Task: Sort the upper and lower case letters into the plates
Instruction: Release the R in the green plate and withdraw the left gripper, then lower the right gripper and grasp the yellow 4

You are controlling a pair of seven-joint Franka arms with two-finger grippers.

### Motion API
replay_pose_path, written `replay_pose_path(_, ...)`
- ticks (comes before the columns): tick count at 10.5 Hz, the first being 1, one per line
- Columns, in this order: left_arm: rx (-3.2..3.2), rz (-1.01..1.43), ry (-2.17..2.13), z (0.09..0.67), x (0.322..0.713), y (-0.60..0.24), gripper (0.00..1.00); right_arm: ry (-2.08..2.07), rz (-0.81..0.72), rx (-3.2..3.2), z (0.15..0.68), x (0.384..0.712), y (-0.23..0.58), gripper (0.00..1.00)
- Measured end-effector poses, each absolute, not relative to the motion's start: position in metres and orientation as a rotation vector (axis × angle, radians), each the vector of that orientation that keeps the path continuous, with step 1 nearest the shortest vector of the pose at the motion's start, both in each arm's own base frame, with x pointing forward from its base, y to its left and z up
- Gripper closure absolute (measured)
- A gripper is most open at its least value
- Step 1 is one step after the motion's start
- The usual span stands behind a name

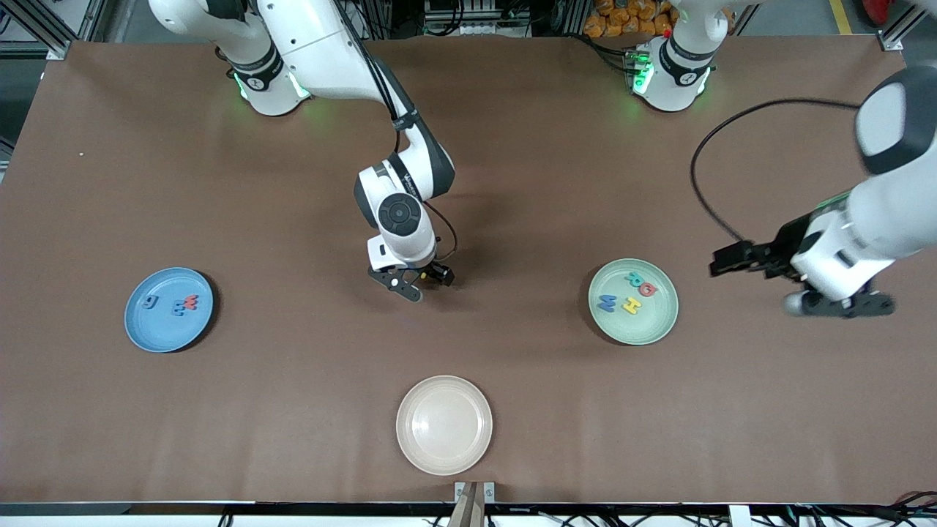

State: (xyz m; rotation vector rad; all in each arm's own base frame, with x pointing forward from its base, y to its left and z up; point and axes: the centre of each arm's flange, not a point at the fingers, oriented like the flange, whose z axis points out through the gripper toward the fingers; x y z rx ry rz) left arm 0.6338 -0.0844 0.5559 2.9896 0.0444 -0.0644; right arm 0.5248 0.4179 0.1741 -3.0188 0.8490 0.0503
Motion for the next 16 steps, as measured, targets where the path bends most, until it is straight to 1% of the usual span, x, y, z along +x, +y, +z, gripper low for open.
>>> replay_pose_path(2,3.050,0.031,0.100,0.607,0.612,-0.056,0.00,0.863,0.038,-3.010,0.173,0.523,0.421,0.00)
replay_pose_path(4,3.086,0.100,0.116,0.636,0.596,-0.047,0.00,0.869,0.037,-3.009,0.172,0.523,0.421,0.00)
replay_pose_path(6,3.102,0.104,0.138,0.638,0.592,-0.035,0.00,0.877,0.041,-3.012,0.170,0.522,0.419,0.00)
replay_pose_path(9,3.115,0.067,0.096,0.617,0.589,0.013,0.00,0.879,0.044,-3.016,0.168,0.520,0.418,0.00)
replay_pose_path(13,3.122,0.061,0.021,0.619,0.574,-0.013,0.00,0.892,0.038,-3.013,0.169,0.521,0.416,0.00)
replay_pose_path(16,3.111,0.052,0.100,0.616,0.573,-0.039,0.00,0.933,0.023,-2.987,0.178,0.523,0.418,0.46)
